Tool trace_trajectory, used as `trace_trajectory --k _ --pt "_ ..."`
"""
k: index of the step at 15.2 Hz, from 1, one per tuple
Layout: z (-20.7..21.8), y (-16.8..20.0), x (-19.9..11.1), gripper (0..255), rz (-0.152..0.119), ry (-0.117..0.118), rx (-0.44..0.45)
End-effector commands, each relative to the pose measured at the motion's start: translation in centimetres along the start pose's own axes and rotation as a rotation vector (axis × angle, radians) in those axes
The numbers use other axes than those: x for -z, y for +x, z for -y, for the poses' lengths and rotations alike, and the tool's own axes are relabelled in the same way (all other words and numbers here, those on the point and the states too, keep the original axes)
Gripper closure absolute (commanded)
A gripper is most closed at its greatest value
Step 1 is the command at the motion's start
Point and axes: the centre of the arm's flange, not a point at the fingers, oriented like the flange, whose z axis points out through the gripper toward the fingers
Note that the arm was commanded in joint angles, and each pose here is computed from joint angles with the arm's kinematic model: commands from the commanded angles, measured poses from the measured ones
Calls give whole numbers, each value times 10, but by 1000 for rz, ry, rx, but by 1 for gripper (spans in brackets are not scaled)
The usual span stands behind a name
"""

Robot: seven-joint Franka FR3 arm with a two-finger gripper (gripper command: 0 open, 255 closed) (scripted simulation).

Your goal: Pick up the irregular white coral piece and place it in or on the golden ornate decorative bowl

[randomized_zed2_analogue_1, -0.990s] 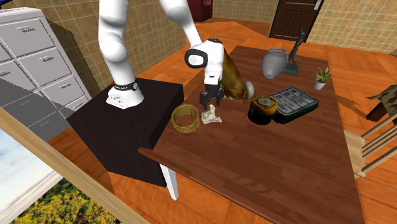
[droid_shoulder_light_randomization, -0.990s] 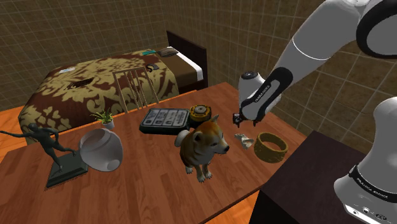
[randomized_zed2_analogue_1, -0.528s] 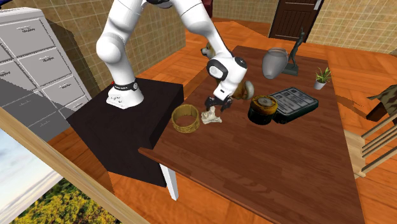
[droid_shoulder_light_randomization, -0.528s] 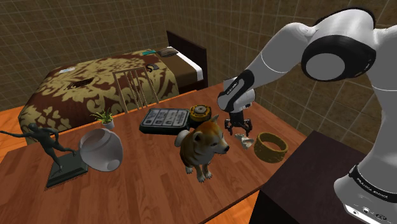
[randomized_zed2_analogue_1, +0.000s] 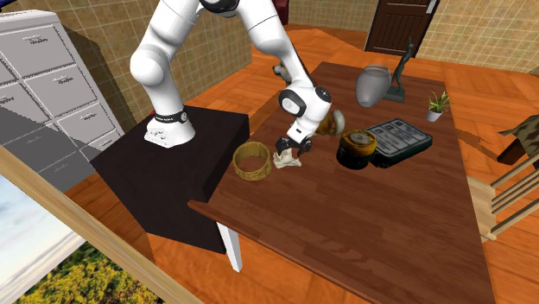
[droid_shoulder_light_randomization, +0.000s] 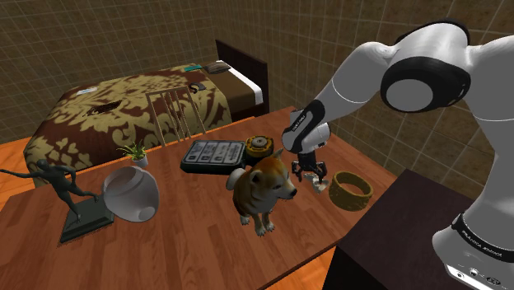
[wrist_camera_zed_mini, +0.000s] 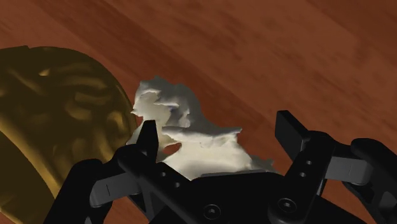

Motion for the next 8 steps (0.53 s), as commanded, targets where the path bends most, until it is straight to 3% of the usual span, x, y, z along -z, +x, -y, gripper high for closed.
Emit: trace_trajectory --k 1,5,6,8 --pt "0 0 -1 0 0 0 0" --pt "0 0 -1 0 0 0 0" --pt "0 0 -1 255 0 0 0" --pt "0 0 -1 255 0 0 0"
